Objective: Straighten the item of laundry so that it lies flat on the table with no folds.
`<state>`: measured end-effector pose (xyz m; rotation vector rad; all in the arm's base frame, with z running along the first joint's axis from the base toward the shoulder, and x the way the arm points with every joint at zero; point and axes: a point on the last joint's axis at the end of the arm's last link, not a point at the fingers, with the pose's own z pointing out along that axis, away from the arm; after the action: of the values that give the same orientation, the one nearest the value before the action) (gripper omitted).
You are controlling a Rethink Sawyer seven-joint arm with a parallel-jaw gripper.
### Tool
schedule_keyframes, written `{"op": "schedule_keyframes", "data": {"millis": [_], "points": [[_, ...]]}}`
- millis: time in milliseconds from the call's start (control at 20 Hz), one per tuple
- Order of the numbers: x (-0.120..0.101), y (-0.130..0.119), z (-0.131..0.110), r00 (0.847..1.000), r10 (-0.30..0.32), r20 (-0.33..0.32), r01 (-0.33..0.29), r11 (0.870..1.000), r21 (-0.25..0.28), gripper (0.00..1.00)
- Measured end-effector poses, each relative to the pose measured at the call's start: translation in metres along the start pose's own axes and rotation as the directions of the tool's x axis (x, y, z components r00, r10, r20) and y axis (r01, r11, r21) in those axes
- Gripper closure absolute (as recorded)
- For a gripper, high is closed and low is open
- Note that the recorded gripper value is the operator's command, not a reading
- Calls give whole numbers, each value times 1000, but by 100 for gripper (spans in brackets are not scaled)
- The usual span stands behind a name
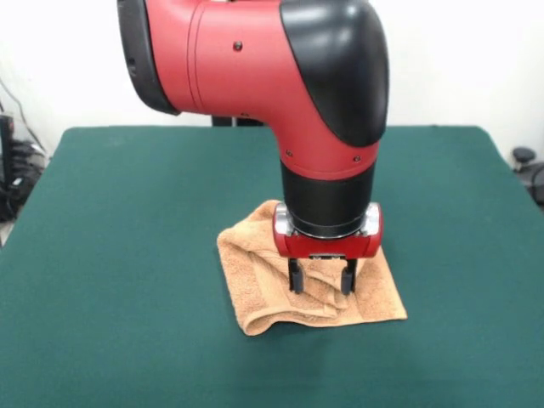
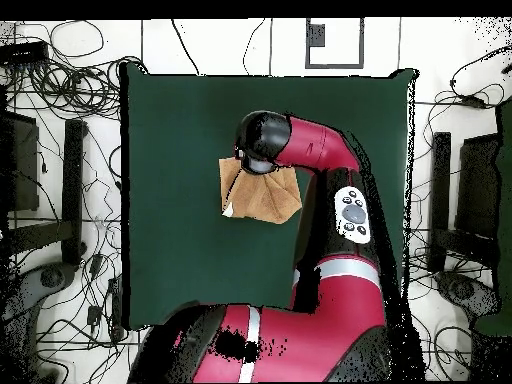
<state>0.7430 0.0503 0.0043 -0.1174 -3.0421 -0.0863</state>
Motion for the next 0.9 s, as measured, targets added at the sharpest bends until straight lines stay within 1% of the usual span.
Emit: {"op": "schedule_keyframes", "data": {"millis": [150, 500, 900], "points": [[2, 3, 3, 1000, -5, -4, 5, 1000, 2, 0], [5, 22, 4, 1000, -31, -6, 31, 999, 6, 0], [8, 36, 5, 999, -51, -7, 51, 999, 10, 0]]}}
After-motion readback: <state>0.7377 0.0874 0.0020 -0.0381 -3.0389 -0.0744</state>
